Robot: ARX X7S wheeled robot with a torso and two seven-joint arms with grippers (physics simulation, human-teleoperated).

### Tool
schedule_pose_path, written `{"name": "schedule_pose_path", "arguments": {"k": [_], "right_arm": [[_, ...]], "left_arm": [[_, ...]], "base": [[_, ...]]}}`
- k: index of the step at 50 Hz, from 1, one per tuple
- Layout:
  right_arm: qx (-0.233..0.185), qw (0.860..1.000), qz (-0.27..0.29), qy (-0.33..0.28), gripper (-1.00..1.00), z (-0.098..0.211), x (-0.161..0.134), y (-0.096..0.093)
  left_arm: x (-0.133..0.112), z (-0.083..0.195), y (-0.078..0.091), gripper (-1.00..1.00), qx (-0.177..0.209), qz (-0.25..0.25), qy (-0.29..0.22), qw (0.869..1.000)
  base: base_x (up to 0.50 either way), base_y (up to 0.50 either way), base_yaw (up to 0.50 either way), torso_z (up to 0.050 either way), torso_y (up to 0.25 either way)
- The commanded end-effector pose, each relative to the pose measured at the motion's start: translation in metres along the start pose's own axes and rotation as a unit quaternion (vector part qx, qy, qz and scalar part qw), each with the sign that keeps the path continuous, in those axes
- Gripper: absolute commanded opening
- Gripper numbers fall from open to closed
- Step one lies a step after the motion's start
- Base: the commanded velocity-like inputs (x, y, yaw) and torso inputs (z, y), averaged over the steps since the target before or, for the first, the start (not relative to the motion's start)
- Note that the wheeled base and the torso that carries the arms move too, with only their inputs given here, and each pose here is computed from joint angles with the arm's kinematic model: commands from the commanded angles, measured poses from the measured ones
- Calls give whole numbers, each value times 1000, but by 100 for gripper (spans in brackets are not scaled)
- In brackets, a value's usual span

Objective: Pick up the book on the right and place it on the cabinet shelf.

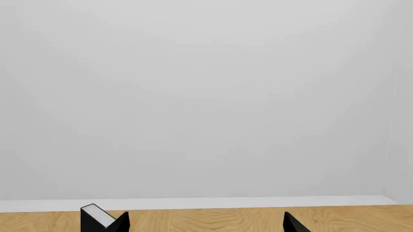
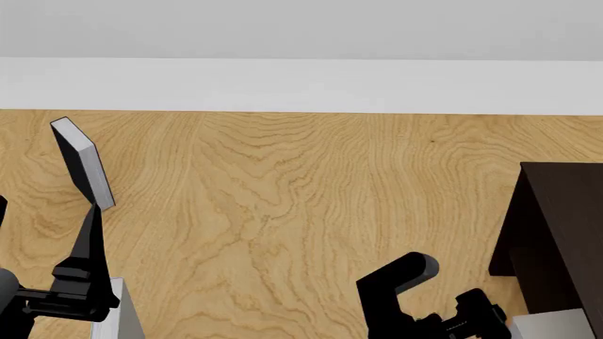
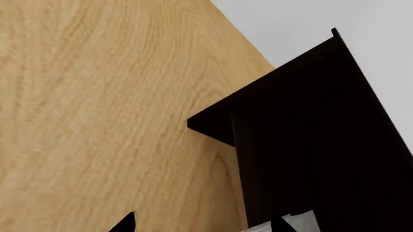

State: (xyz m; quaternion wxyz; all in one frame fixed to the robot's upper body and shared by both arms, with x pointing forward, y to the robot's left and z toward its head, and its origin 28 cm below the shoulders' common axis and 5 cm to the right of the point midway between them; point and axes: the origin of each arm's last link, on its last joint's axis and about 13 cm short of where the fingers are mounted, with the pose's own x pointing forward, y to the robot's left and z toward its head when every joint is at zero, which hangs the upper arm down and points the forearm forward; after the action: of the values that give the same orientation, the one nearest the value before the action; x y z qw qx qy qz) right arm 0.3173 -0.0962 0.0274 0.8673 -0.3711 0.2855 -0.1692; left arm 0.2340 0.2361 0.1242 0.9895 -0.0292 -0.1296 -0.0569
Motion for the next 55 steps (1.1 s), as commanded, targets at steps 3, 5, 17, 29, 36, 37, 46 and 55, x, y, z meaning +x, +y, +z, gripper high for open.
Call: {"name": "schedule_pose_path", "arguments": {"k": [3, 5, 17, 29, 36, 37, 46, 55], "right_arm": [[49, 997, 59, 24, 100, -2, -17, -11], [51, 996, 66, 28, 100, -2, -18, -12], [69, 992, 91, 47, 100, 0, -30, -28], [58, 991, 95, 70, 100, -1, -37, -43], [72, 985, 142, 61, 100, 0, -35, -40], [77, 984, 146, 60, 100, 0, -34, -40], [80, 980, 174, 56, 100, -1, -28, -34], [85, 978, 185, 57, 100, 0, -24, -32]], "left_arm": [[0, 0, 0, 100, -1, 0, 0, 1000], [0, 0, 0, 100, 0, 0, 0, 1000], [1, -1, 0, 100, 0, -2, 1, 1000], [-1, 0, -1, 100, 0, -2, -1, 1000], [-1, 1, -1, 100, 0, -2, -2, 1000], [-1, 1, -1, 100, 0, -2, -2, 1000], [-1, 1, -1, 100, 0, -2, -2, 1000], [-1, 1, -1, 100, 0, -1, -3, 1000]], "base": [[0, 0, 0, 0, 0], [0, 0, 0, 0, 0], [0, 0, 0, 0, 0], [0, 0, 0, 0, 0], [0, 0, 0, 0, 0], [0, 0, 0, 0, 0], [0, 0, 0, 0, 0], [0, 0, 0, 0, 0]]}}
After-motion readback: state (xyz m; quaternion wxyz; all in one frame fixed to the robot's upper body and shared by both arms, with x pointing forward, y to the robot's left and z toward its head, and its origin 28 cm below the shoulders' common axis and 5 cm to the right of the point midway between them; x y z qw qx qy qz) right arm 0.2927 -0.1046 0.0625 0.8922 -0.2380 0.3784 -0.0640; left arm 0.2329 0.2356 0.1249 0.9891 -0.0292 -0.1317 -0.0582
